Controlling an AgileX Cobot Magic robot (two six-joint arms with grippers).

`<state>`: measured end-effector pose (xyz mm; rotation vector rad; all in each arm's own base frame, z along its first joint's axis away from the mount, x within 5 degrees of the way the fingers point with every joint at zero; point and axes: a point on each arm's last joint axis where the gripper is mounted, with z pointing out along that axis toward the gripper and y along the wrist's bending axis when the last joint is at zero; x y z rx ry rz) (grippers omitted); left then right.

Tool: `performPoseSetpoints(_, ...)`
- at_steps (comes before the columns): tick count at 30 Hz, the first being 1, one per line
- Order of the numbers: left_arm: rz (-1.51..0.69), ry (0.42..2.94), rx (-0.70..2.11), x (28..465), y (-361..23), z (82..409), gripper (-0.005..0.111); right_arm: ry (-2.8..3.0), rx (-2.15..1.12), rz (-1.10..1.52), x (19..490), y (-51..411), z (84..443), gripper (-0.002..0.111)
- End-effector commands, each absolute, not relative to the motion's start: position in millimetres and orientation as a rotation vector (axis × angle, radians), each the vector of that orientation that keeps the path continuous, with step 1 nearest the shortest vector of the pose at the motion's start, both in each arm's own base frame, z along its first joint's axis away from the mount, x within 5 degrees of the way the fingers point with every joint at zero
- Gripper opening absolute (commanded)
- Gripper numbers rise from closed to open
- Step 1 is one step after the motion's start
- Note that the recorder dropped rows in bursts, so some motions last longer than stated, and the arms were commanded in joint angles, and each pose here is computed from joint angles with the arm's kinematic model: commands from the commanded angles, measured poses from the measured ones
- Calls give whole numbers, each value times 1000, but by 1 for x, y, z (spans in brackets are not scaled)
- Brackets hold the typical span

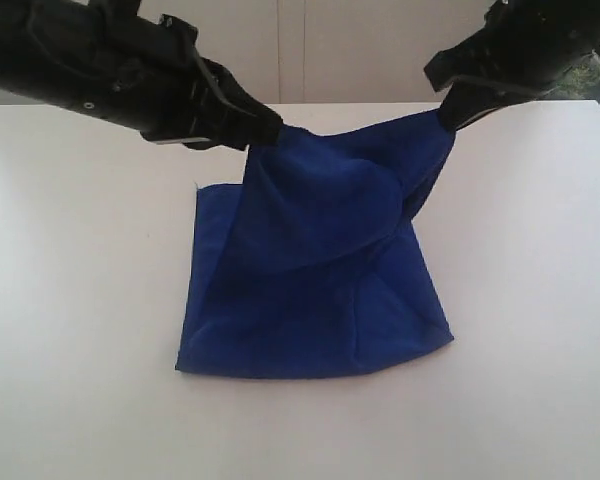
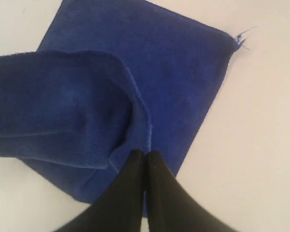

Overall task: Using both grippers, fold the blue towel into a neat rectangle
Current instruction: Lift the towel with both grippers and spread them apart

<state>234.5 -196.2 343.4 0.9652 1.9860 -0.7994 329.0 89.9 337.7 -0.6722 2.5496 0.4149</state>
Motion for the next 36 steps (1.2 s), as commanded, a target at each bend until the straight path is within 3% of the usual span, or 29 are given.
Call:
performPoseSetpoints(1,-834,2080,1013,209,-184,355,0,2548,-730,421,304,86,359,0)
performPoseSetpoints(11,-842,2206,1009,176,-164,370,0,2463,-730,451,265,82,392,0)
performPoseSetpoints(26,-933,2239,1059,129,-142,393,0,2348,-722,470,173,68,404,0)
performPoseSetpoints(36,-1012,2247,1083,121,-142,396,0,2256,-700,469,130,61,413,0)
